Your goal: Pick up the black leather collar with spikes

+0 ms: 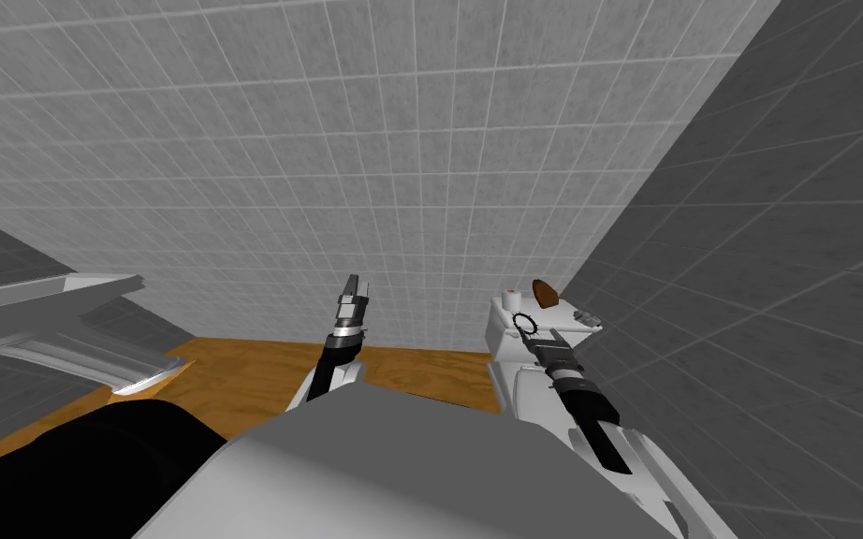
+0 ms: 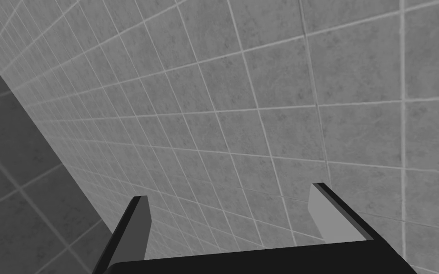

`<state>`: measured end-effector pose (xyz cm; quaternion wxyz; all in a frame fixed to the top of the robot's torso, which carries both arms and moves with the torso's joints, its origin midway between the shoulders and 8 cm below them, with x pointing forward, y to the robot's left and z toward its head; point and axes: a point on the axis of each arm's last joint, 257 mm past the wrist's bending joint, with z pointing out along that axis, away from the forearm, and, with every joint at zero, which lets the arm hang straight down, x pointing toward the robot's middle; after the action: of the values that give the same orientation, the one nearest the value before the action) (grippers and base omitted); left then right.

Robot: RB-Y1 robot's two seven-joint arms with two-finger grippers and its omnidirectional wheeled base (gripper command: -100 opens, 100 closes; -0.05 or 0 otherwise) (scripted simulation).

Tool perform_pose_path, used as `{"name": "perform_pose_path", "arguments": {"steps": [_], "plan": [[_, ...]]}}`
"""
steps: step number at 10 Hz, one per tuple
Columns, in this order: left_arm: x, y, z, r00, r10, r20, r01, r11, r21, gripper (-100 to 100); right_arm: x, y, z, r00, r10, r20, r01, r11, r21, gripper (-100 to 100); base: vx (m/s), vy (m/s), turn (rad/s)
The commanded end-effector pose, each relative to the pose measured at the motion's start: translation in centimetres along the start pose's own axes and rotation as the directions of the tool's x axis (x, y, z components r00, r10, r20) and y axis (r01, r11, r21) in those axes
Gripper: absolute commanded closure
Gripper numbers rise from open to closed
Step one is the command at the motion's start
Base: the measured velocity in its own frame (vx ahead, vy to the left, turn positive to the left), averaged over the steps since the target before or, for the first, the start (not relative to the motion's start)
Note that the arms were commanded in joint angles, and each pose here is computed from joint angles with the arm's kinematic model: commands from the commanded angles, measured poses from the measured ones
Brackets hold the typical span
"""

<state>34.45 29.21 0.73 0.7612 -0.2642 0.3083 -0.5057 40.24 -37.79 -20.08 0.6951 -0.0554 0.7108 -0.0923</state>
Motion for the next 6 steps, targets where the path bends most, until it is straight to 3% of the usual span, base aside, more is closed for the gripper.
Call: {"name": "perform_pose_path", "arguments": {"steps": [1, 2, 4, 5, 6], "plan": [[0.0, 0.0, 0.0, 1.0, 0.0, 0.0, 0.0, 1.0, 0.0, 0, 1.8, -1.4, -0.1, 0.991, -0.126, -0.048, 0.127, 0.992, 0.011, -100, -0.049, 0.034, 0.082], [0.0, 0.0, 0.0, 1.0, 0.0, 0.0, 0.0, 1.0, 0.0, 0, 1.8, -1.4, -0.1, 0.989, -0.141, -0.048, 0.141, 0.99, 0.01, -100, -0.032, 0.022, 0.028], [0.0, 0.0, 0.0, 1.0, 0.0, 0.0, 0.0, 1.0, 0.0, 0, 4.0, -3.2, 0.1, 0.95, -0.293, -0.104, 0.295, 0.955, 0.004, -100, -0.033, 0.021, 0.069], [0.0, 0.0, 0.0, 1.0, 0.0, 0.0, 0.0, 1.0, 0.0, 0, 4.0, -3.2, 0.1, 0.948, -0.301, -0.104, 0.303, 0.953, 0.003, -100, -0.023, 0.012, 0.024], [0.0, 0.0, 0.0, 1.0, 0.0, 0.0, 0.0, 1.0, 0.0, 0, 4.9, -4.0, 0.2, 0.919, -0.374, -0.127, 0.376, 0.927, -0.007, -100, -0.019, 0.007, 0.042]]}}
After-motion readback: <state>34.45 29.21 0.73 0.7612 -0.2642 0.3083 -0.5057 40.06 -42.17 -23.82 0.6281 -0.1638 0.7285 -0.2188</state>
